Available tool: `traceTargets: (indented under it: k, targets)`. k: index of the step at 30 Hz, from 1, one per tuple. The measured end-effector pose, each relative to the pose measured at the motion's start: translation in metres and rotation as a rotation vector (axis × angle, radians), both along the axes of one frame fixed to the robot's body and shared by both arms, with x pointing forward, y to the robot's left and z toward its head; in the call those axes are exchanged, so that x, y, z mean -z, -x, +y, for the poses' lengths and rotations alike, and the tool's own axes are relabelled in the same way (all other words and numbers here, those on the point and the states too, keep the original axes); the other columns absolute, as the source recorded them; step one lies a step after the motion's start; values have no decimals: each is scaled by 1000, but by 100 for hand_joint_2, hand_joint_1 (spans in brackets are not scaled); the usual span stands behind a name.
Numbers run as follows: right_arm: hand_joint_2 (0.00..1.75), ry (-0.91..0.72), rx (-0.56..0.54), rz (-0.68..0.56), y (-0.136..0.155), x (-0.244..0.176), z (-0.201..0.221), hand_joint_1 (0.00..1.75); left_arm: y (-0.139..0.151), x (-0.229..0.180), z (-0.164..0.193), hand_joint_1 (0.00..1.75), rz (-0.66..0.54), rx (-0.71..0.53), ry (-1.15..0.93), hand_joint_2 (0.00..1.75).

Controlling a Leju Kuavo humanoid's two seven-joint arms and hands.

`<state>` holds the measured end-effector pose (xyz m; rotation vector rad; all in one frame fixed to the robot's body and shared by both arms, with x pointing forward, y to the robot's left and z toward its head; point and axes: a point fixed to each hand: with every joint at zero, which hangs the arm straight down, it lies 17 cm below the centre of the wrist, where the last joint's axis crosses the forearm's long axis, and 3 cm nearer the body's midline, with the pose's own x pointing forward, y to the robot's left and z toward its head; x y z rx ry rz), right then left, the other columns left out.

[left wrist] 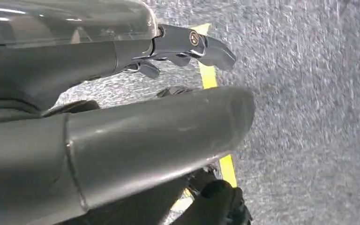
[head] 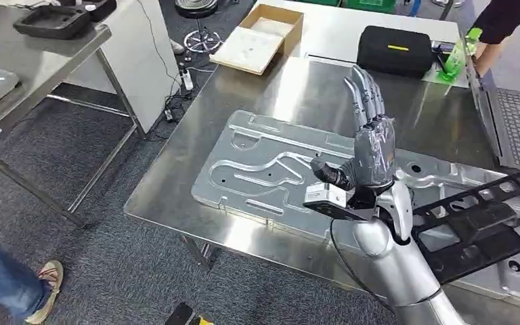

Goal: Take the parts from the cabinet and place them on the table.

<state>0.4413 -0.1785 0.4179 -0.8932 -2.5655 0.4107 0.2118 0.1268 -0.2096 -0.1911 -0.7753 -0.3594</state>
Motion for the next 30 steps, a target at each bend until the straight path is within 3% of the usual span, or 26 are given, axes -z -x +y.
traceTargets:
  k: [30]
  targets:
    - [0, 7, -15, -6, 0, -6, 0, 0, -1, 3, 11, 0, 1, -19, -19, 0]
